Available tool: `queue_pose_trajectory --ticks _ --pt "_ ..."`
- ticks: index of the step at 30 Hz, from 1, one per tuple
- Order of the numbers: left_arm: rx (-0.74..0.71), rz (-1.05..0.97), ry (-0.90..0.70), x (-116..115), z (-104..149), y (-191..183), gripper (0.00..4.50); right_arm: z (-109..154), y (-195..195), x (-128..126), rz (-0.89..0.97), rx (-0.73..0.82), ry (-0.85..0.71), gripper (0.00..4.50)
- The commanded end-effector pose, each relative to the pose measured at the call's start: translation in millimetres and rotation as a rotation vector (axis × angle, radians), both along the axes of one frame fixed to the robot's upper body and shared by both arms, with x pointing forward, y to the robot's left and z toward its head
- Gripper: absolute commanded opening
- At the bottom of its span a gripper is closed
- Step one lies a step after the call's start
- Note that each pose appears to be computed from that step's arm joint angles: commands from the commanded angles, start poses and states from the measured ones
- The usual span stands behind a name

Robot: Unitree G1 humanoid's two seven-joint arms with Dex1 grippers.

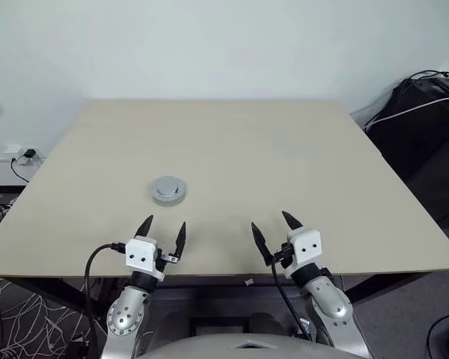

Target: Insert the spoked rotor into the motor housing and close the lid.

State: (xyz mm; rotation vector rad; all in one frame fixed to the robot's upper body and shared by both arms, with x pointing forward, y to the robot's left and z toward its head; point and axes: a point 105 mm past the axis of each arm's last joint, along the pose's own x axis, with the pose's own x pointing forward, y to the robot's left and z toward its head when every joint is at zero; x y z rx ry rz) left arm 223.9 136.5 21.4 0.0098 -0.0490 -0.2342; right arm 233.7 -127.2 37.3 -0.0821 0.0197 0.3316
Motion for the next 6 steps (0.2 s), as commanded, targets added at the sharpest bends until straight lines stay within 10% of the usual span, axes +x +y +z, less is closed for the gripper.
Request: queue_pose_trajectory --ticks 1,6 --pt "-0.012 -0.004 -0.058 6.9 15.9 -2.3 4.48 18.0 2.8 5.8 -0.015 0.020 -0.051 4.50" --pt "-0.003 0.000 -0.060 9.5 16.0 -2.9 4.48 22.5 5.9 6.1 -0.022 0.034 -0.042 4.50"
